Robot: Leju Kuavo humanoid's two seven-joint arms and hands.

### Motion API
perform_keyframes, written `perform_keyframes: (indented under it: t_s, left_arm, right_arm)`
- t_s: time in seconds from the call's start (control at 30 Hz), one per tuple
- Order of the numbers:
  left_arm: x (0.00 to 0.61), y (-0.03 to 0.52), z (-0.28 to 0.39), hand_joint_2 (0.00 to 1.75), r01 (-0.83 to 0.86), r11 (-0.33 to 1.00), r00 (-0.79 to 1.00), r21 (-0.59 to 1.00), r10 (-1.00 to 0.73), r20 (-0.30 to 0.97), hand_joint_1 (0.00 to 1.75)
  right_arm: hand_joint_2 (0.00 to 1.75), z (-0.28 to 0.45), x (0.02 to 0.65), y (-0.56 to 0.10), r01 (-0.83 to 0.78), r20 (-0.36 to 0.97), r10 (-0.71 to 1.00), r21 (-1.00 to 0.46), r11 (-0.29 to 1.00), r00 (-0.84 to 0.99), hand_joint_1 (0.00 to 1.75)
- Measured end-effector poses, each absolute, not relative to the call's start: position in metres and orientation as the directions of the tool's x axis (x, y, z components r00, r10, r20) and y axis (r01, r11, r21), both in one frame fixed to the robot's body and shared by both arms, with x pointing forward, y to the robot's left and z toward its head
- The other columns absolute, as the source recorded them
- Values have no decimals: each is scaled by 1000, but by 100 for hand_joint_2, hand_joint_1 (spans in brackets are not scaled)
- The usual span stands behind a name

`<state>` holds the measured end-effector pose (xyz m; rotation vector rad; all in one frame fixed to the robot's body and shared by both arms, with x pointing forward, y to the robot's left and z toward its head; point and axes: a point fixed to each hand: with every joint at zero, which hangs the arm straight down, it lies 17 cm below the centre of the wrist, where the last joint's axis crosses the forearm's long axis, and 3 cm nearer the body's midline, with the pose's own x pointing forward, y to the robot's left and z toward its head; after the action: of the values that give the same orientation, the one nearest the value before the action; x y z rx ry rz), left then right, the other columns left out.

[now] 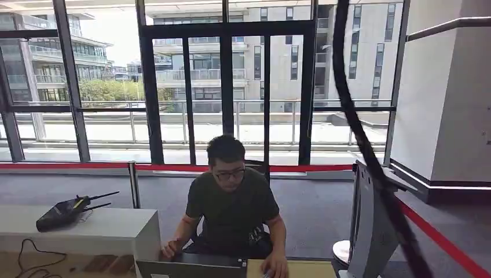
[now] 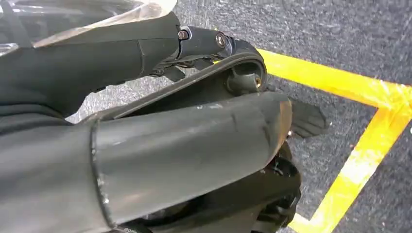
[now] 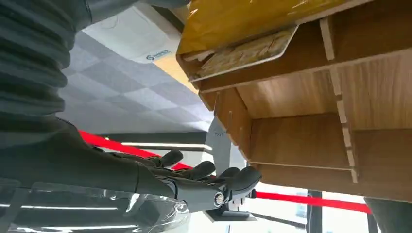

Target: Pass the card to the sensor for recognition and then transmit it.

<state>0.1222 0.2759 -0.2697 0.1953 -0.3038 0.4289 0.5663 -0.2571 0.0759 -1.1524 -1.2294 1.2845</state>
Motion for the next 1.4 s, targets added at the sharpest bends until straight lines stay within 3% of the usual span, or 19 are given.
perform_keyframes:
  t_s: [1.4]
  left_arm:
    - [119,282,-270,0,-451,880,863,150,386,326,0]
  right_arm:
    - [175,51,560,-249,-92,-39,998,-995,-44,-56,0]
